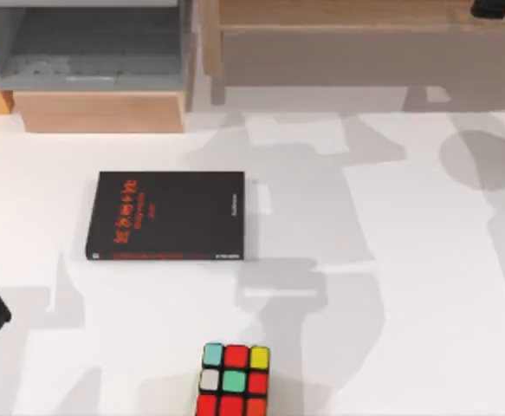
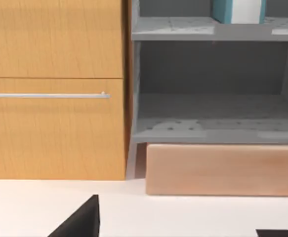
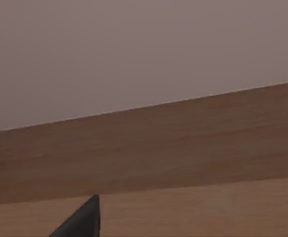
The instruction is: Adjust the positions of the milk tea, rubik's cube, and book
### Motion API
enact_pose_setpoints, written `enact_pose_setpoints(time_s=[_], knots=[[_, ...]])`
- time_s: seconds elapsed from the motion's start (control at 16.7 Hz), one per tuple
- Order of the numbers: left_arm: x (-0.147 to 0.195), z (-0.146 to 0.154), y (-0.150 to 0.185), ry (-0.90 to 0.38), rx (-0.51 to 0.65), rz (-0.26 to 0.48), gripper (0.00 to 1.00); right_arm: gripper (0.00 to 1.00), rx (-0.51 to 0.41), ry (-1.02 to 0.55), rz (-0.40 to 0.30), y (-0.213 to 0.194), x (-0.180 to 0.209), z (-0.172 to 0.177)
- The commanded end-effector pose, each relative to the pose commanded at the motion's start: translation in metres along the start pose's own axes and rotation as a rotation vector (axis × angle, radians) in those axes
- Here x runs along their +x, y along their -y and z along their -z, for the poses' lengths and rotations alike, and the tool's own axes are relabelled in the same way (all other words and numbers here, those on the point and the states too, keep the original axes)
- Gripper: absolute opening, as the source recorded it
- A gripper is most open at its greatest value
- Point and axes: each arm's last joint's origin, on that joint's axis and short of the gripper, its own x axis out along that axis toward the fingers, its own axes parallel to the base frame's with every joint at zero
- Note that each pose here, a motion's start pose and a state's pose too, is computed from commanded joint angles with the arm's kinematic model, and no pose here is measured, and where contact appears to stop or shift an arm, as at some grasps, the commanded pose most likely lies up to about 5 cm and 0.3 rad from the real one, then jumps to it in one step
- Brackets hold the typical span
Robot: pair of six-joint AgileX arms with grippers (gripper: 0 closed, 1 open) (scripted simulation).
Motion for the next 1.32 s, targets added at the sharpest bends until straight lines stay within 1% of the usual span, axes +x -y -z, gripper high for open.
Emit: enact_pose_setpoints(time_s=[0.18,0.3,0.42,0.54,0.66,0.78,0.9,1.08,1.2,1.32], knots=[[0.000,0.000,0.000,0.000,0.000,0.000,1.00,1.00,0.143,-0.232,-0.070,-0.077,0.030,0.000],[0.000,0.000,0.000,0.000,0.000,0.000,1.00,1.00,0.220,-0.437,-0.084,-0.133,0.034,0.011],[0.000,0.000,0.000,0.000,0.000,0.000,1.00,1.00,0.267,-0.663,-0.059,-0.187,0.024,0.030],[0.000,0.000,0.000,0.000,0.000,0.000,1.00,1.00,0.277,-0.881,0.001,-0.235,0.002,0.052],[0.000,0.000,0.000,0.000,0.000,0.000,1.00,1.00,0.253,-1.069,0.083,-0.275,-0.029,0.072],[0.000,0.000,0.000,0.000,0.000,0.000,1.00,1.00,0.205,-1.212,0.174,-0.307,-0.064,0.086],[0.000,0.000,0.000,0.000,0.000,0.000,1.00,1.00,0.145,-1.313,0.263,-0.329,-0.098,0.097],[0.000,0.000,0.000,0.000,0.000,0.000,1.00,1.00,0.057,-1.399,0.375,-0.345,-0.138,0.110],[0.000,0.000,0.000,0.000,0.000,0.000,1.00,1.00,0.020,-1.423,0.418,-0.349,-0.152,0.115],[0.000,0.000,0.000,0.000,0.000,0.000,1.00,1.00,0.014,-1.427,0.425,-0.350,-0.155,0.116]])
